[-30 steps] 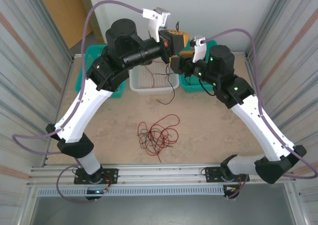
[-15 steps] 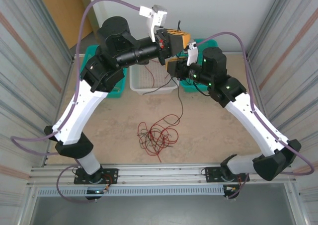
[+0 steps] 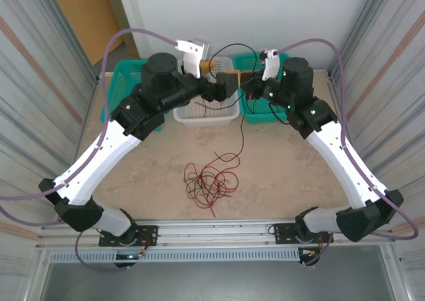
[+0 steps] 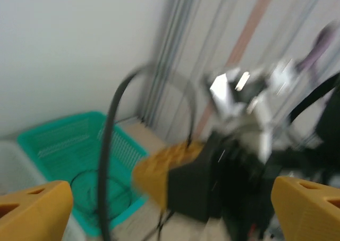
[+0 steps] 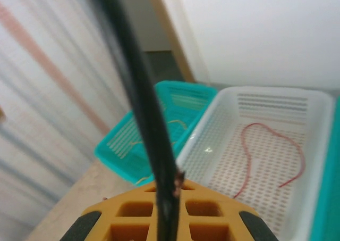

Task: Untangle the cables

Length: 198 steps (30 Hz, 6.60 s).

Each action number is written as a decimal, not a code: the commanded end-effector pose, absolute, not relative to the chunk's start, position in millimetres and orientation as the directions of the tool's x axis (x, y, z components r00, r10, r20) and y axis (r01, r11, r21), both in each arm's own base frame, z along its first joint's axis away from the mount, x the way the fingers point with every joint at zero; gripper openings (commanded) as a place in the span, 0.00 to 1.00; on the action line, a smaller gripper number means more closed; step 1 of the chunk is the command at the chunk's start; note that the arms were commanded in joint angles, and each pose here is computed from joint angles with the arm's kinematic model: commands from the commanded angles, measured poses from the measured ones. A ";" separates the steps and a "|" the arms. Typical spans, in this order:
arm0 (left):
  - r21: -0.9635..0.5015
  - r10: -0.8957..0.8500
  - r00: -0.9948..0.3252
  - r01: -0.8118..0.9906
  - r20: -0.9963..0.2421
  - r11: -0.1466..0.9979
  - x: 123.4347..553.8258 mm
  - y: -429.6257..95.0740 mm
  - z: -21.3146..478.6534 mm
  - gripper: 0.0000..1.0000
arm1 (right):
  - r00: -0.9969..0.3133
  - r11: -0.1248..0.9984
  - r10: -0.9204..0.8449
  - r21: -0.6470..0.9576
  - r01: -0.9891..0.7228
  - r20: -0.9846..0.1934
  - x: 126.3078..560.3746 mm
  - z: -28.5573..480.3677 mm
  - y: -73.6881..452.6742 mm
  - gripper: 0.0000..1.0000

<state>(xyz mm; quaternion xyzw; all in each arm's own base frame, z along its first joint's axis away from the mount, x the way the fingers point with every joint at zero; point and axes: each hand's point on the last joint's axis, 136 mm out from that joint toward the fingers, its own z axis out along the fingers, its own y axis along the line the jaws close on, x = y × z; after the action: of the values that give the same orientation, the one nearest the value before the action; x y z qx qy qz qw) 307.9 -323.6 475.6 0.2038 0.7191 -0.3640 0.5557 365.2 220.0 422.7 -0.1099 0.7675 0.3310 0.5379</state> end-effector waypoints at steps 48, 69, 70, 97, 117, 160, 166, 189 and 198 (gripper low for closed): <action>-0.392 -0.079 -0.732 0.267 -0.677 0.881 211.8 -187.9 164.6 0.89 | -0.741 0.973 0.091 0.219 -0.077 -0.665 386.4 298.0 177.5 0.72; -0.531 -0.252 -0.729 0.177 -0.637 0.829 204.3 -164.9 183.4 0.74 | -0.890 0.944 -0.153 0.202 -0.260 -0.429 225.9 111.0 289.8 0.55; -0.525 -0.251 -0.723 0.178 -0.644 0.833 204.4 -163.1 183.9 0.74 | -0.892 0.943 -0.156 0.203 -0.262 -0.424 227.2 109.4 292.2 0.54; -0.480 -0.119 -0.816 0.209 -0.566 0.852 204.6 -185.3 154.7 0.79 | -0.907 0.960 -0.218 0.088 -0.266 -0.360 194.2 60.2 277.9 0.61; -0.501 -0.167 -0.790 0.196 -0.590 0.843 198.5 -173.7 163.7 0.82 | -0.864 0.935 -0.235 0.140 -0.327 -0.446 189.5 90.8 294.1 0.68; -0.417 -0.059 -0.654 0.407 -0.754 0.813 207.9 -185.3 237.0 0.64 | -0.880 0.969 -0.244 -0.057 -0.242 -0.408 215.2 53.2 262.9 0.41; -0.388 -0.041 -0.645 0.408 -0.763 0.826 214.8 -186.8 245.8 0.64 | -0.843 0.960 -0.279 -0.157 -0.232 -0.459 229.1 65.8 266.0 0.14; -0.099 0.260 -0.276 0.836 -0.925 0.539 211.7 -282.8 339.1 0.76 | -0.456 0.878 -0.090 0.145 -0.456 -0.885 230.6 348.8 252.4 0.00; -0.151 0.174 -0.268 0.856 -0.948 0.495 218.2 -305.6 352.8 0.77 | -0.416 0.743 0.055 0.316 -0.591 -0.908 203.3 397.0 234.4 0.00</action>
<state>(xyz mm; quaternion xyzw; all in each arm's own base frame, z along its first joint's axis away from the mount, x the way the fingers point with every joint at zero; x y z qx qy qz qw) 216.1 -297.3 330.7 0.3526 0.7426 -0.3366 0.4592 218.0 232.5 376.5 -0.1460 0.8104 0.2668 0.5008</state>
